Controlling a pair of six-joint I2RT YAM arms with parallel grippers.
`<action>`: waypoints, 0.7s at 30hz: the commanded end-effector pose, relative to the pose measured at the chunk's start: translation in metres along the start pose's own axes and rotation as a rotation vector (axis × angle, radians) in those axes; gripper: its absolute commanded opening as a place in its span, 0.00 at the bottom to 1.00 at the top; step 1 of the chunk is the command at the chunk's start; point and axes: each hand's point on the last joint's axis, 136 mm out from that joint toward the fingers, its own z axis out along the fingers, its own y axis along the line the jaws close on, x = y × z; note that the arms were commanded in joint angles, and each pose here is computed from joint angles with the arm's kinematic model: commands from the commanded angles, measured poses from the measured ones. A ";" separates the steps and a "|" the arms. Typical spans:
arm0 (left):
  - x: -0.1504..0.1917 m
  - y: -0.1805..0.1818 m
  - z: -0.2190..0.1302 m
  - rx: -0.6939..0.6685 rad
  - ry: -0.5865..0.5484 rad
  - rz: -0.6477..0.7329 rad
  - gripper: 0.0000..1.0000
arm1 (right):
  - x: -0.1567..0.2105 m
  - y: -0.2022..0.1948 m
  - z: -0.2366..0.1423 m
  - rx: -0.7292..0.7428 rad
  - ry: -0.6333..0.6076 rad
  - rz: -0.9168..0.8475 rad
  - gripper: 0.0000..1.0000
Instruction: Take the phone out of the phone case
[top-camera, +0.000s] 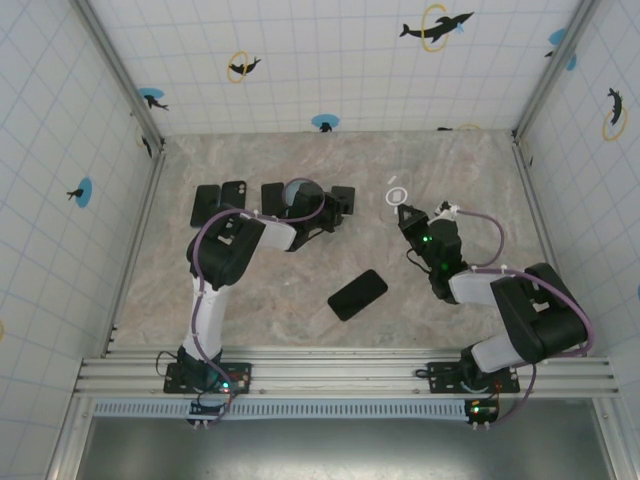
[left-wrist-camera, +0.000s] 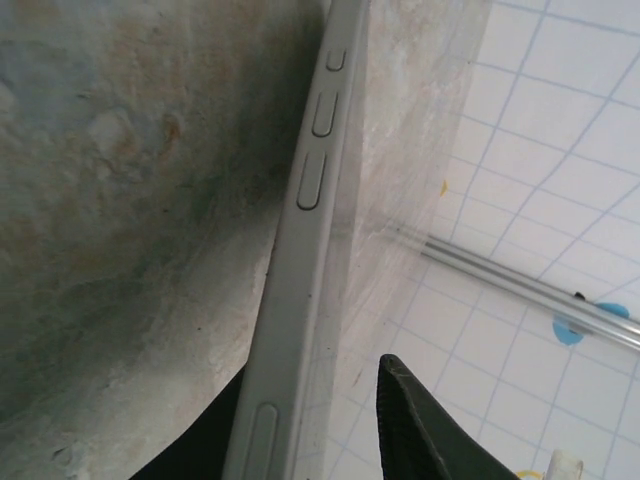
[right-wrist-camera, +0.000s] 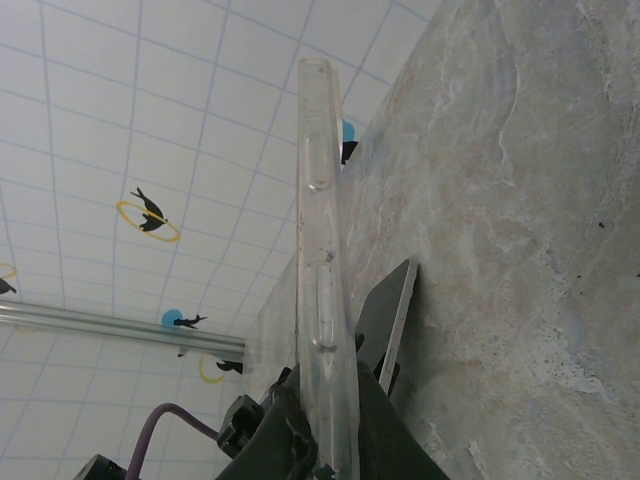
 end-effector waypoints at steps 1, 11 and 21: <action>0.001 -0.019 -0.003 0.014 0.000 0.002 0.35 | -0.005 0.007 -0.002 -0.045 -0.019 0.015 0.00; 0.004 -0.011 -0.021 -0.079 -0.041 -0.009 0.45 | -0.007 0.006 -0.003 -0.050 -0.020 0.038 0.00; 0.019 -0.006 -0.028 -0.096 -0.019 -0.045 0.49 | -0.008 0.006 -0.005 -0.056 -0.020 0.059 0.00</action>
